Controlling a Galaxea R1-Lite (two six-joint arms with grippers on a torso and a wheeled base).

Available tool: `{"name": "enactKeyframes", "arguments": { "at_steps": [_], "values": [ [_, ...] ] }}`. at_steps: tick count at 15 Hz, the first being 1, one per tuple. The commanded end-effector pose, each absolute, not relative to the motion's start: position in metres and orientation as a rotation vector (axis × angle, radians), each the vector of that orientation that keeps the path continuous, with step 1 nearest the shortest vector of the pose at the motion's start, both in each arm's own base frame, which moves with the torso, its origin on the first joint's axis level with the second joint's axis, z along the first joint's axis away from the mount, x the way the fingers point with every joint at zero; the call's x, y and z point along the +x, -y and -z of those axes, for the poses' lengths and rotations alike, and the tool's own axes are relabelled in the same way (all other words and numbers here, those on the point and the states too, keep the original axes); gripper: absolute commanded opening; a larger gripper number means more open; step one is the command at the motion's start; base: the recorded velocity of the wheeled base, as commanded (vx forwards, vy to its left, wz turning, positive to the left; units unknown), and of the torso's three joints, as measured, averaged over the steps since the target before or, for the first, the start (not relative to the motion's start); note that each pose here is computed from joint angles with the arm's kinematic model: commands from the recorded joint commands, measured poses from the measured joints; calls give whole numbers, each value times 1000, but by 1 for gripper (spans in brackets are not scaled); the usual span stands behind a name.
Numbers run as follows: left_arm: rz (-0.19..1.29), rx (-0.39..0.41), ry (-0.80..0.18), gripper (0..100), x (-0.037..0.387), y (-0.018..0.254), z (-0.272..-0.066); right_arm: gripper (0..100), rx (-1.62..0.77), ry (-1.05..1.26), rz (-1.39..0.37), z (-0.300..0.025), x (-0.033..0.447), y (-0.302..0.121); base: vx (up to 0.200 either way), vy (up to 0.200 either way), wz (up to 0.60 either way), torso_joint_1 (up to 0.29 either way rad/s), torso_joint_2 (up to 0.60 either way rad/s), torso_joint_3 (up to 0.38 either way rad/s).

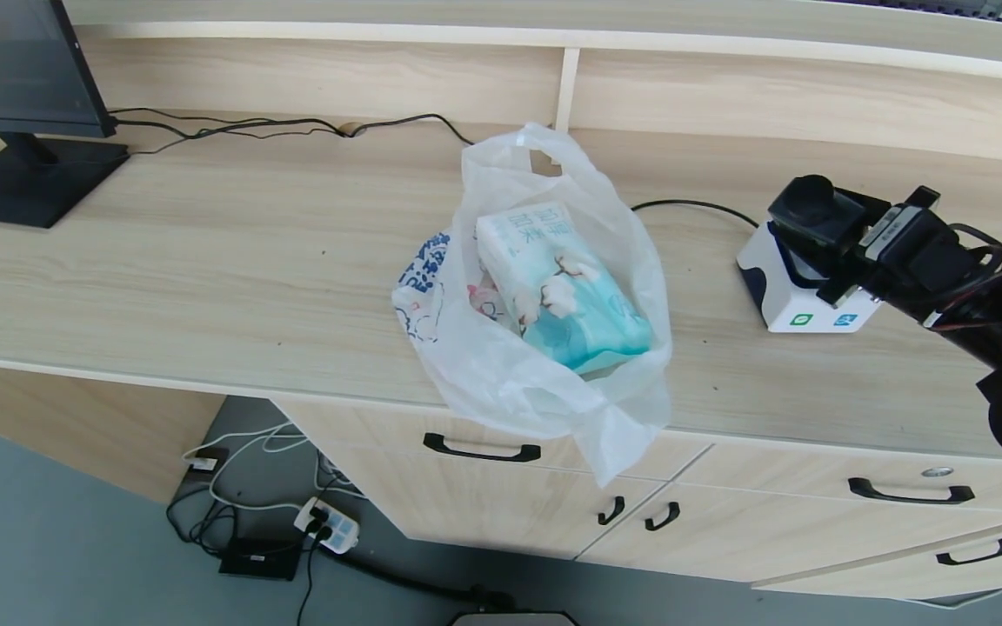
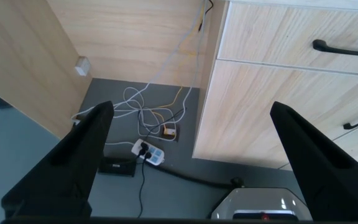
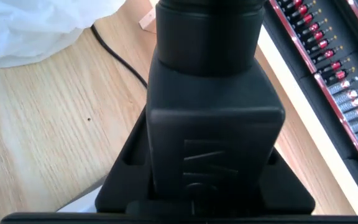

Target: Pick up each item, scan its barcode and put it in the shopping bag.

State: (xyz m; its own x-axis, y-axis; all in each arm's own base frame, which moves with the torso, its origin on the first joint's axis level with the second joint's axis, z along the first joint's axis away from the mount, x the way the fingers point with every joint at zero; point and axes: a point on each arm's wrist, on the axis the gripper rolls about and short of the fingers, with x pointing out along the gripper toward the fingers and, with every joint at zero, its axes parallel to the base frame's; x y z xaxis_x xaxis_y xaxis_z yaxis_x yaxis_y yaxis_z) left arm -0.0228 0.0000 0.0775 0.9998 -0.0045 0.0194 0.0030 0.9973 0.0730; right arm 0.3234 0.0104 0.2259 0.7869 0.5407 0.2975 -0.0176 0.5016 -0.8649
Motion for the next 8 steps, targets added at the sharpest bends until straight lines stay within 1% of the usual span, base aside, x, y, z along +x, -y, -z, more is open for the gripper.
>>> {"name": "enactKeyframes", "arguments": {
  "at_steps": [1, 8],
  "values": [
    [4, 74, 20, 100, -23, 0, -78, 0, -995, 589, -358, -226, 324, -8, 0, 0, 0, 0, 0, 0],
    [4, 74, 20, 100, -23, 0, -78, 0, -974, 604, -347, -233, 323, -9, 0, 0, 0, 0, 0, 0]
  ]
}}
